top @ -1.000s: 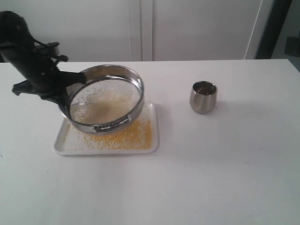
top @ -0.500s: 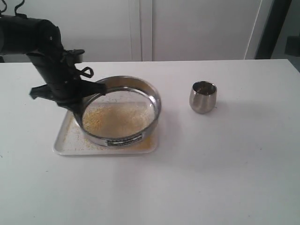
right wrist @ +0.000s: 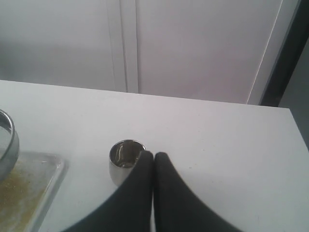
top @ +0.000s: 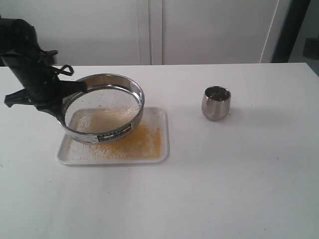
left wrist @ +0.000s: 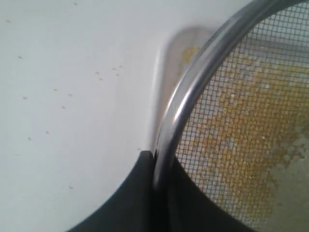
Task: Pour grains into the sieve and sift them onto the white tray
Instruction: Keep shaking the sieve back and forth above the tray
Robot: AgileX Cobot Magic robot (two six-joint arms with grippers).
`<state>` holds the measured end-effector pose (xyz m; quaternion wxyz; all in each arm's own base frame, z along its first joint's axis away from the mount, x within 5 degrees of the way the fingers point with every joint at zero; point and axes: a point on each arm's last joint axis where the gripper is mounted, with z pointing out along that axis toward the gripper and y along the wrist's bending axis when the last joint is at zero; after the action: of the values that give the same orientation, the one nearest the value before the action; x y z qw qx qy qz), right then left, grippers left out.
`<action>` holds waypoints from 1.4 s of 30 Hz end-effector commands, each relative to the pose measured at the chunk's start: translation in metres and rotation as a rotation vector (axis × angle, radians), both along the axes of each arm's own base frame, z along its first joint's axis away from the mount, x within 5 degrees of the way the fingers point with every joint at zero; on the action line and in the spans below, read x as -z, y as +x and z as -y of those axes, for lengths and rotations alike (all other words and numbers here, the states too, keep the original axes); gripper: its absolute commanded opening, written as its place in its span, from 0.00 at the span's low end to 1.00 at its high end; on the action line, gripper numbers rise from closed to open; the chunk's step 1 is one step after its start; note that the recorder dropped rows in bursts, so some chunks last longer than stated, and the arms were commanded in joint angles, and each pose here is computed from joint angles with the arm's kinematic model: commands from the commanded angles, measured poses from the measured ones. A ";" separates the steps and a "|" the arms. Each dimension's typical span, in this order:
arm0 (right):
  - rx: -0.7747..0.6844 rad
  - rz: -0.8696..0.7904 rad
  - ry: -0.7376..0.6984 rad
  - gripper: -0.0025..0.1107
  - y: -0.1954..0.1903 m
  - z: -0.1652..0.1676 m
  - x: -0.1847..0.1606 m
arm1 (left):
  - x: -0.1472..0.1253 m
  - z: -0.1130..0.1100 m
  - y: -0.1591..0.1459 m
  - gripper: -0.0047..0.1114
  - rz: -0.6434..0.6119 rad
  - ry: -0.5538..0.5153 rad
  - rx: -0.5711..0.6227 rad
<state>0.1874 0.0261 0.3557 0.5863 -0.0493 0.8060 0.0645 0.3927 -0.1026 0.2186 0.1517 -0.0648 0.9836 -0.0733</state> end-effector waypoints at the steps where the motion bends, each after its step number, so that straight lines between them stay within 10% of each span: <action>1: 0.004 0.008 -0.003 0.02 -0.001 0.001 0.000 | -0.008 0.035 -0.007 0.04 0.062 -0.081 0.185; 5: 0.004 0.008 -0.003 0.02 -0.001 0.001 0.000 | -0.004 -0.001 -0.002 0.04 0.029 0.107 0.016; 7: 0.004 0.008 -0.003 0.02 -0.001 0.001 0.000 | -0.003 -0.012 -0.003 0.04 -0.034 0.036 -0.113; 13: 0.004 0.008 -0.003 0.02 -0.001 0.001 0.000 | -0.008 0.048 -0.009 0.04 0.092 -0.057 0.200; 16: 0.004 0.008 -0.003 0.02 -0.001 0.001 0.000 | -0.005 0.020 -0.006 0.04 0.050 0.120 0.135; 19: 0.004 0.008 -0.003 0.02 -0.001 0.001 0.000 | -0.004 -0.014 -0.002 0.04 -0.021 0.075 -0.112; 25: 0.004 0.008 -0.003 0.02 -0.001 0.001 0.000 | 0.002 0.041 -0.006 0.04 0.056 -0.035 0.207; 30: 0.004 0.008 -0.003 0.02 -0.001 0.001 0.000 | 0.002 0.002 0.002 0.04 -0.002 -0.012 -0.117; 42: 0.004 0.008 -0.003 0.02 -0.001 0.001 0.000 | 0.000 0.032 -0.005 0.04 -0.023 -0.079 0.078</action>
<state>0.1874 0.0261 0.3551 0.5856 -0.0493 0.8066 0.0644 0.3876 -0.1342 0.2081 0.1305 -0.0284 0.9852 -0.1073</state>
